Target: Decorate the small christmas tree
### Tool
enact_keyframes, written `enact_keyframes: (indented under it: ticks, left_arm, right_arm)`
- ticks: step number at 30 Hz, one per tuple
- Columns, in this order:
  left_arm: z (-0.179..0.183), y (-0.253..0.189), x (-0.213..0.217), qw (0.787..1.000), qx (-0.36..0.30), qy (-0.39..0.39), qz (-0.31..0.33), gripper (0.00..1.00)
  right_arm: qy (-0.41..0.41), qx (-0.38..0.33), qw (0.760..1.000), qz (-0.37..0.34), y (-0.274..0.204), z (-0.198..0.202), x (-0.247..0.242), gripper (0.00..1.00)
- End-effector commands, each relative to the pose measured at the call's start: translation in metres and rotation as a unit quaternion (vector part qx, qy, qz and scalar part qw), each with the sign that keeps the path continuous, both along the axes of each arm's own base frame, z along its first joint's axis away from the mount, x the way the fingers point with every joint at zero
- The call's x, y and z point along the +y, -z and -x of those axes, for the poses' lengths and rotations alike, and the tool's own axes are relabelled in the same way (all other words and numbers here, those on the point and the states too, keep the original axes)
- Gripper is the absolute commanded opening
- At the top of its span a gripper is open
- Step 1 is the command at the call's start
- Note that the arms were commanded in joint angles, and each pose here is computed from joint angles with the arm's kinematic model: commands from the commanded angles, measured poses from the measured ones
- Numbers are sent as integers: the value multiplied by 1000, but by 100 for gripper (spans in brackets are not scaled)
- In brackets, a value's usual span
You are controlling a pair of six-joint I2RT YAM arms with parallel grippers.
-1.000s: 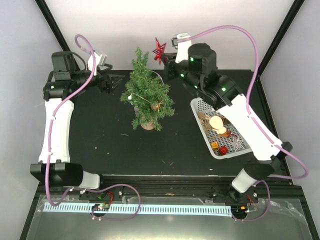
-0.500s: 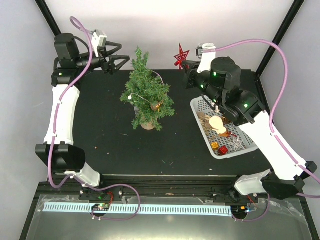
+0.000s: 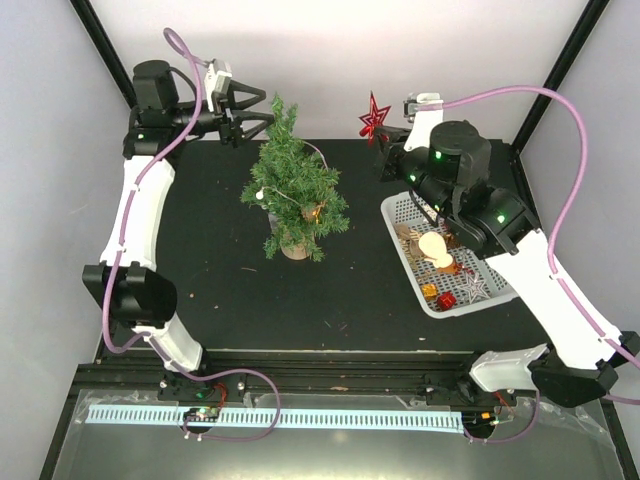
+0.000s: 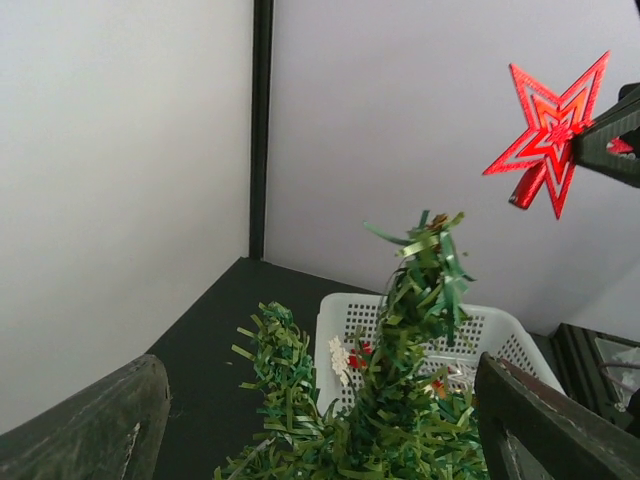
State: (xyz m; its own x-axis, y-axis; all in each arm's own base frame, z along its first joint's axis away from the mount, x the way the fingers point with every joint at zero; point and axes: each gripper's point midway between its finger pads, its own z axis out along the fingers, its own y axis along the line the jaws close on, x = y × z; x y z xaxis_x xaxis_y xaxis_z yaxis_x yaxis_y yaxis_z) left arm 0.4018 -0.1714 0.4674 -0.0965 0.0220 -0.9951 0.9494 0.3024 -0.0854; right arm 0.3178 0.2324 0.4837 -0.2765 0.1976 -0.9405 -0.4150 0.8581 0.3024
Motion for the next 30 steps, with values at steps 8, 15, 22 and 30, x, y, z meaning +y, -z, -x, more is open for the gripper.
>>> enact_keyframes:
  ticks: [8, 15, 22, 30]
  left_arm:
    - [12, -8, -26, 998, -23, 64, 1, 67]
    - [16, 0, -33, 997, -13, 80, 0, 16]
    - [25, -10, -41, 997, -13, 74, 1, 2]
    - [59, -45, -61, 994, -20, 99, 30, 2]
  right_arm:
    - [28, 6, 1000, -7, 6, 3, -19, 1]
    - [35, 12, 999, -9, 15, 5, -25, 1]
    - [34, 16, 999, -9, 20, 7, -27, 1]
    - [33, 14, 999, -12, 21, 12, -30, 1]
